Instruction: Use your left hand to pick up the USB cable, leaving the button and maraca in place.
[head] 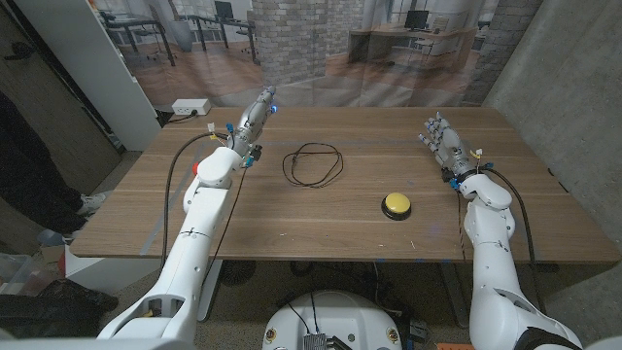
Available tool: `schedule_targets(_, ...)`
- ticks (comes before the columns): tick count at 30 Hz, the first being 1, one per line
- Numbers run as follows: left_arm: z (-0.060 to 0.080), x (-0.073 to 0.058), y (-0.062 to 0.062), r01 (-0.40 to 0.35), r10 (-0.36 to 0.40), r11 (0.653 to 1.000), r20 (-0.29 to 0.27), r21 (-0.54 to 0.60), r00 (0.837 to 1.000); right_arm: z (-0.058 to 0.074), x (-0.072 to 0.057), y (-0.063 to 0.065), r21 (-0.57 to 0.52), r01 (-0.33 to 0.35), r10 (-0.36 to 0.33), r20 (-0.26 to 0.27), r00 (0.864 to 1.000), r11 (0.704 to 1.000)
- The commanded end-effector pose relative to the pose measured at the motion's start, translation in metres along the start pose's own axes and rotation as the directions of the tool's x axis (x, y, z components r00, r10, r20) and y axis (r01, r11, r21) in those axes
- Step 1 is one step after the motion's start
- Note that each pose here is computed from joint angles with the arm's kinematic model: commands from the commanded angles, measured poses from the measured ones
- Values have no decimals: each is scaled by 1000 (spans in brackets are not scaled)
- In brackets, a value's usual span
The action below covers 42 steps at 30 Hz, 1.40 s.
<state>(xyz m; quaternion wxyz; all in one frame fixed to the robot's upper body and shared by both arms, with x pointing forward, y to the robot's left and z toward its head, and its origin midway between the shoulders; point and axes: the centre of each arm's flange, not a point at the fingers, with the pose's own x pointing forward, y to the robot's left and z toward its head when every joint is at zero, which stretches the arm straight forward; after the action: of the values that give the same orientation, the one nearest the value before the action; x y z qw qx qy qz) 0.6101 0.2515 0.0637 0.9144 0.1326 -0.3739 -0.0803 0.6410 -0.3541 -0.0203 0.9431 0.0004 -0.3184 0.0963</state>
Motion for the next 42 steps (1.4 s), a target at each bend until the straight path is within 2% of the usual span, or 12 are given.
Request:
schedule_targets(1, 20, -2, 5, 5, 4, 981, -42, 195, 999, 0, -9, -2, 9, 12, -12, 13, 1000, 1000)
schedule_targets(13, 35, 0, 12, 43, -6, 951, -123, 306, 992, -2, -13, -1, 15, 13, -13, 17, 1000, 1000)
schedule_targets(21, 41, 4, 18, 57, 0, 929, -153, 366, 988, -3, -14, -1, 19, 13, -14, 15, 1000, 1000)
schedule_targets(32, 54, 15, 26, 110, -18, 880, -200, 463, 980, -5, -14, -2, 22, 18, -19, 16, 1000, 1000)
schedule_targets(42, 67, 25, 30, 165, -11, 826, -277, 538, 961, -7, -13, -4, 25, 24, -24, 15, 1000, 999)
